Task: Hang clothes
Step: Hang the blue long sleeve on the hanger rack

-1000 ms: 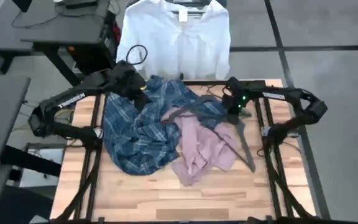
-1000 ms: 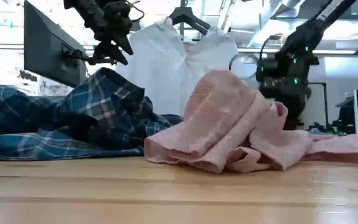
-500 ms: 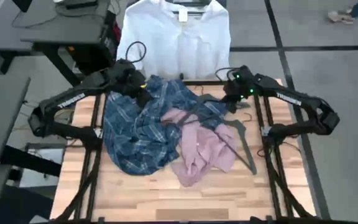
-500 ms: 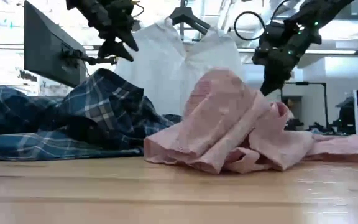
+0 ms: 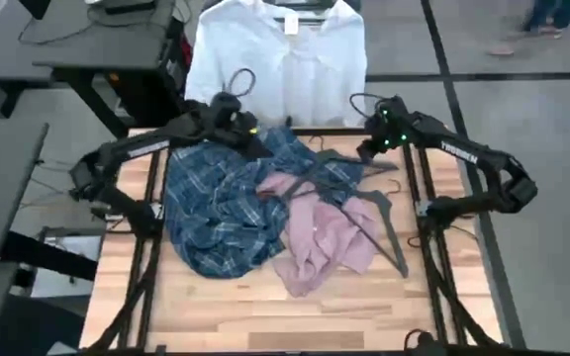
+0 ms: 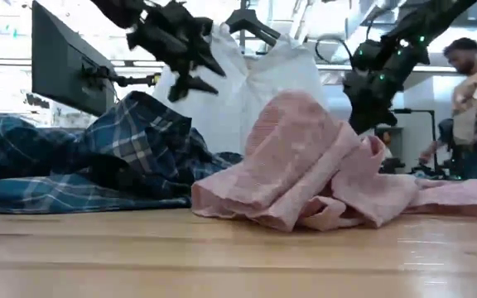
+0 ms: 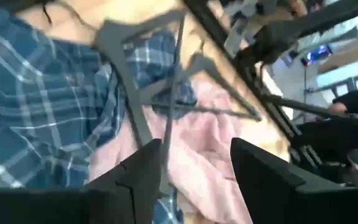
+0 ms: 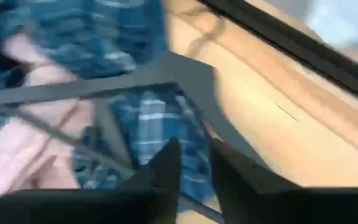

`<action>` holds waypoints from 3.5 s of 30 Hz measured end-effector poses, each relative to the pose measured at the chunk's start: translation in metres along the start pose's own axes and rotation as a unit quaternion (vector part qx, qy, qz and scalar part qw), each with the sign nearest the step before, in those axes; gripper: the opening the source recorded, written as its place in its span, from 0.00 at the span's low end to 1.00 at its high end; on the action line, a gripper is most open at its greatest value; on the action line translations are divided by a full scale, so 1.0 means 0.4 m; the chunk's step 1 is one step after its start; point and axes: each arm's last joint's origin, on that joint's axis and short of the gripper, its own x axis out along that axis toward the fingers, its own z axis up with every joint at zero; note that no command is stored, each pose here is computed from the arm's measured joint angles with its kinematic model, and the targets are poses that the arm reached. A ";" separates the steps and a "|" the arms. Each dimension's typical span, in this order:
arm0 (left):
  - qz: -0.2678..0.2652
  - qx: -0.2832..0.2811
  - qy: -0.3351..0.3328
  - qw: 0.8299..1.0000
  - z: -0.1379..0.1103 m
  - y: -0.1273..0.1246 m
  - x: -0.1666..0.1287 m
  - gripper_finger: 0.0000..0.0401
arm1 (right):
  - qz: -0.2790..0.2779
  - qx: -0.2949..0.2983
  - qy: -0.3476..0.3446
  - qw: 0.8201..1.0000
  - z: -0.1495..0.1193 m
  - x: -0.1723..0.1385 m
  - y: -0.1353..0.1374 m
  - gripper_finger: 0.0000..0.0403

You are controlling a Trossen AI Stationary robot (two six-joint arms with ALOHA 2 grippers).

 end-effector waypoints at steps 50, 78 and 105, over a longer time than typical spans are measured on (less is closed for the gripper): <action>0.029 0.066 0.222 0.972 -0.226 0.109 0.335 0.43 | 0.102 0.092 0.146 0.980 -0.070 0.095 -0.177 0.49; 0.053 0.079 0.225 0.970 -0.165 0.048 0.276 0.43 | 0.194 -0.032 0.237 0.952 -0.088 0.101 -0.014 0.15; 0.390 0.048 0.121 0.912 0.086 0.117 -0.314 0.43 | 0.161 -0.123 0.036 0.978 0.063 -0.247 0.175 0.07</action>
